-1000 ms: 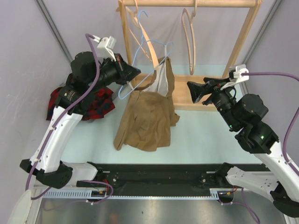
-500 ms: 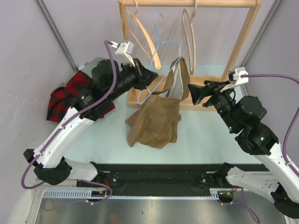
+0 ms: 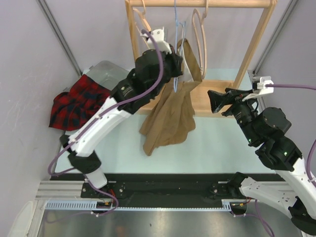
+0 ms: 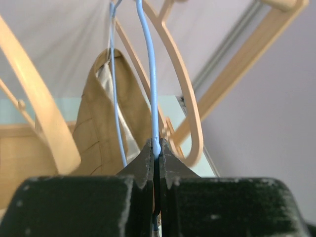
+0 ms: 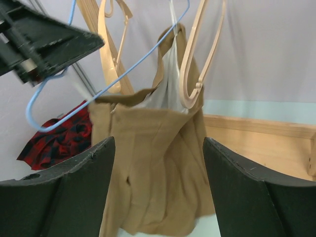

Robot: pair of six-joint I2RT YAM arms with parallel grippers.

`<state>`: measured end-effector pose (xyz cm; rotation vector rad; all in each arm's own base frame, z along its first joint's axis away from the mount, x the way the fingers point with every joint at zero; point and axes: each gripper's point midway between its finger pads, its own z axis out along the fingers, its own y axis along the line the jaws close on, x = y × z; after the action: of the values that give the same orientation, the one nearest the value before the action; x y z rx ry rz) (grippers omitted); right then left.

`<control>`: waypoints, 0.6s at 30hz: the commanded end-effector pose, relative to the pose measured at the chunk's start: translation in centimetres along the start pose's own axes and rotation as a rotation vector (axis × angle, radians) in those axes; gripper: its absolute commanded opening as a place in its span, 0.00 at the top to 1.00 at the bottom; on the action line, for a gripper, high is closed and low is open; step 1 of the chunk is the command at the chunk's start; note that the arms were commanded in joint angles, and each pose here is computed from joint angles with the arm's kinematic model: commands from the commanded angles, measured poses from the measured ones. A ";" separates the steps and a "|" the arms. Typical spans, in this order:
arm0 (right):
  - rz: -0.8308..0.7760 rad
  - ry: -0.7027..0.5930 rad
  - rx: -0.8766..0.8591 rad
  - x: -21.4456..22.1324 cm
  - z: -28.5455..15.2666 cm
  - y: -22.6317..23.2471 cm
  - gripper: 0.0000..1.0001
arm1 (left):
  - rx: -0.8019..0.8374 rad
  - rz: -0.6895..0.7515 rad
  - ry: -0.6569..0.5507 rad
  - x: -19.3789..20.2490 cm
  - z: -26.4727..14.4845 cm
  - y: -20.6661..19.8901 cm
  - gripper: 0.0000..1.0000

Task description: Place the skirt on the hanger

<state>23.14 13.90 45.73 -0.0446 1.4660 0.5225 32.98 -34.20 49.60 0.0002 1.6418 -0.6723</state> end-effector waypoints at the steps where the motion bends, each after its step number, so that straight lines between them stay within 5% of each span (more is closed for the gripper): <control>1: 0.009 -0.021 0.034 -0.6 -0.6 -0.8 0.24 | -0.078 -0.014 -0.244 -7.7 0.0 -0.7 1.00; 8: -0.007 -0.034 0.040 -1.1 -1.2 -1.2 0.24 | -0.136 0.047 -0.370 -9.8 1.5 -0.6 1.00; 18: 0.010 -0.038 -0.011 -0.4 -1.4 -0.6 0.24 | -0.199 0.067 -0.339 -6.7 6.1 2.1 1.00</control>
<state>22.17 12.50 45.28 -0.0324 1.4571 0.5074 39.46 -34.52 50.31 -0.0688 1.5079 -0.3707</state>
